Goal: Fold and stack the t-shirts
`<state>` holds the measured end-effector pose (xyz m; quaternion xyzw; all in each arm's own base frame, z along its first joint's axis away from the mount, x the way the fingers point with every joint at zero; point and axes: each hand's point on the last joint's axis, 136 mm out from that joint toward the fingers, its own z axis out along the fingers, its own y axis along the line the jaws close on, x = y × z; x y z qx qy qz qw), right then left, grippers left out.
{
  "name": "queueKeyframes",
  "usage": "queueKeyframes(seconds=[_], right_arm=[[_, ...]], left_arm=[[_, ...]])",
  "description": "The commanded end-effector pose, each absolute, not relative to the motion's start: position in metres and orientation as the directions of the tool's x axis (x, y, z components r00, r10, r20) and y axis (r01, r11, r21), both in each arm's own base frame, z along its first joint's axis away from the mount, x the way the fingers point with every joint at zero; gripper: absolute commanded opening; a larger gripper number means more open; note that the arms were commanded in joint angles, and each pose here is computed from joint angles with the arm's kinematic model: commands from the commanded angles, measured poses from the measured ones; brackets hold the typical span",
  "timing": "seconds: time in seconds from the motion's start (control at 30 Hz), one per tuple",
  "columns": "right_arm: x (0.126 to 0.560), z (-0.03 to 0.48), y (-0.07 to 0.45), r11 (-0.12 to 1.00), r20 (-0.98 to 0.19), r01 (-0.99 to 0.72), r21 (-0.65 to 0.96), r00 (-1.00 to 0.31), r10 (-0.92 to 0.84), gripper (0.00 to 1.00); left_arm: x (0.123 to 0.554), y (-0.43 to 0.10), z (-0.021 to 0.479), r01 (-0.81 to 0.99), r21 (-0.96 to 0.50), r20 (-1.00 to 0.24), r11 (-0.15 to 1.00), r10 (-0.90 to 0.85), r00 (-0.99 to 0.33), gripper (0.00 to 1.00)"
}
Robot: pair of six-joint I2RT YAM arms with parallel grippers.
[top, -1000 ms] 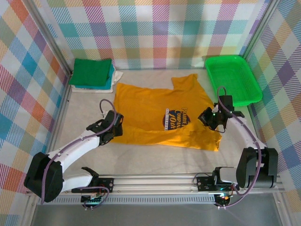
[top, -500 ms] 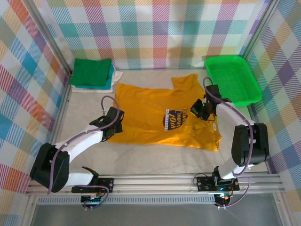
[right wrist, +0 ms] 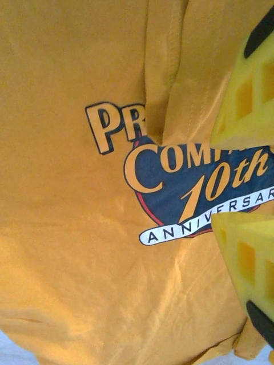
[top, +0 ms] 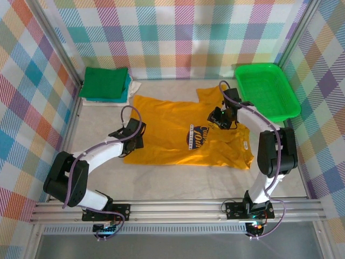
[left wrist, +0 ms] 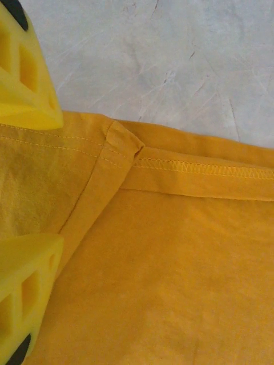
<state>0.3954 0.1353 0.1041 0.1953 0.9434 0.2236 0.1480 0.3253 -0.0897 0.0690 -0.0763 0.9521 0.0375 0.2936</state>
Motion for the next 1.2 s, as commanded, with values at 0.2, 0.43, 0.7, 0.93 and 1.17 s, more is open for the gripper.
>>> queueKeyframes(seconds=[0.2, 0.43, 0.7, 0.93, 1.17], right_arm=[[0.377, 0.124, 0.067, 0.811, -0.268, 0.347, 0.470, -0.820, 0.506, 0.42], [0.384, 0.076, 0.036, 0.799, -0.168, 0.427, 0.424, -0.829, 0.533, 0.44], [0.383, 0.043, 0.031, 0.805, -0.106, 0.467, 0.366, -0.838, 0.535, 0.44], [0.384, 0.032, 0.035, 0.797, -0.082, 0.469, 0.380, -0.841, 0.534, 0.31], [0.385, 0.051, 0.037, 0.801, -0.122, 0.450, 0.395, -0.839, 0.531, 0.03]], left_arm=[[0.335, -0.079, 0.074, -0.176, -0.011, -0.559, 0.984, -0.152, -0.815, 0.54], [0.342, -0.086, 0.068, -0.166, -0.038, -0.532, 0.985, -0.161, -0.832, 0.54], [0.334, -0.084, 0.056, -0.168, -0.030, -0.503, 0.985, -0.160, -0.849, 0.54], [0.334, -0.084, 0.056, -0.170, -0.028, -0.501, 0.985, -0.161, -0.850, 0.54], [0.333, -0.083, 0.057, -0.175, -0.029, -0.502, 0.984, -0.165, -0.849, 0.54]])
